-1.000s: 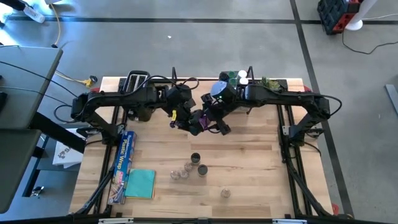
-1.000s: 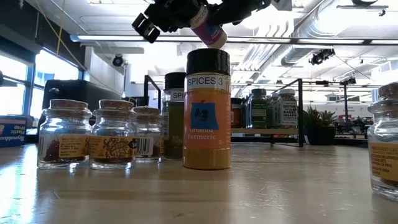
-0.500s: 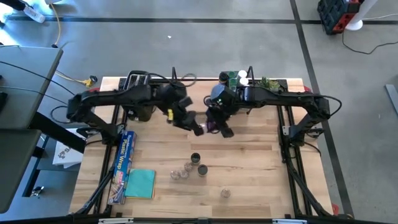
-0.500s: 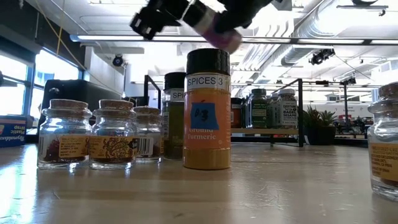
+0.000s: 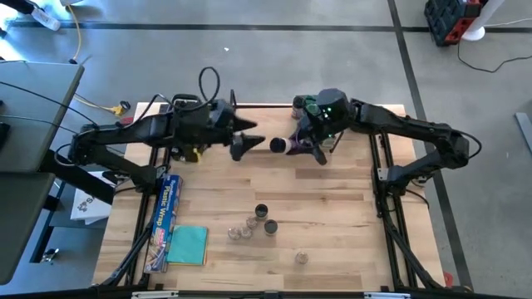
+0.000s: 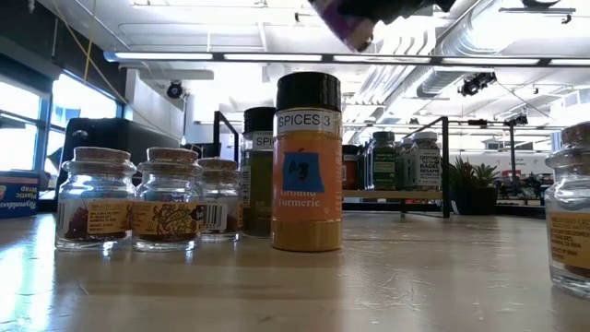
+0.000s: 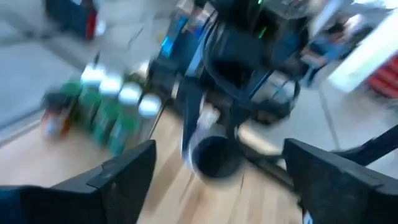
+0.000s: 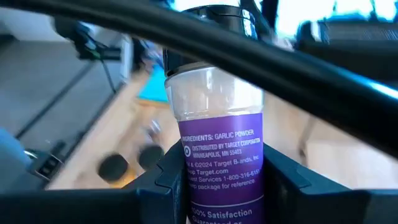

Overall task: Shelf spices
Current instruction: Put the black seasoning bottle on the shelf and align it with the other black seasoning bottles

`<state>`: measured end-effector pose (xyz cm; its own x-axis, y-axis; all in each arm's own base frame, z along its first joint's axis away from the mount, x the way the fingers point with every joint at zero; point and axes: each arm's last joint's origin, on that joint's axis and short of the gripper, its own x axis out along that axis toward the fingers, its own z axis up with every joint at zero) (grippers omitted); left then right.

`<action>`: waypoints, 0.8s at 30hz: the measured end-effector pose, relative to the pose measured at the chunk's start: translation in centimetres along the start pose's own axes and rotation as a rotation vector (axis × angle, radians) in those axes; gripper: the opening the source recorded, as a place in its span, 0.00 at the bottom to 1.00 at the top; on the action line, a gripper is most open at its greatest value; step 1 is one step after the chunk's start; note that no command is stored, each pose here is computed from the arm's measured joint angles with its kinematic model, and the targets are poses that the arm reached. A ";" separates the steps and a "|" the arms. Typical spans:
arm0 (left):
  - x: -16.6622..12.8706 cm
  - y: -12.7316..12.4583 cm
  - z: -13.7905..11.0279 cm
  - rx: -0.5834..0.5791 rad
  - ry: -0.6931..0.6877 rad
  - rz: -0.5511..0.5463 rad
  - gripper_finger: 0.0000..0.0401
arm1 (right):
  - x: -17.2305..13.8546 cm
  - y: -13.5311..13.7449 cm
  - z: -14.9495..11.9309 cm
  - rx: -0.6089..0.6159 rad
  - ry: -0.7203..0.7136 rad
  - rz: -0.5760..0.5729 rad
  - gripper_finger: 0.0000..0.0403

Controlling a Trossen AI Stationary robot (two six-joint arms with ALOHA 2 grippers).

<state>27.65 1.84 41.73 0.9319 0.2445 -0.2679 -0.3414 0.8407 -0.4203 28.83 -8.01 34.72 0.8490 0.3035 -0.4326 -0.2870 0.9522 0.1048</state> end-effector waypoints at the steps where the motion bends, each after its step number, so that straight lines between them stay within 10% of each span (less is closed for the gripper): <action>1: 0.5 0.0 0.2 0.016 -0.021 -0.012 0.86 | 0.1 0.1 0.3 0.000 -0.029 0.008 0.32; 14: 2.4 -1.6 1.0 0.354 -0.065 0.000 0.86 | 0.2 0.3 2.2 0.081 -0.194 0.001 0.34; 24: 4.2 -1.5 0.0 0.327 -0.014 -0.054 0.86 | 0.1 0.2 2.7 0.097 -0.238 -0.019 0.34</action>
<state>32.08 1.58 41.28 0.9499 0.2003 -0.2399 -0.2365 0.9625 -0.1327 30.00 -7.74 37.09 0.9378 0.2739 -0.2135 -0.2354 0.9533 0.1891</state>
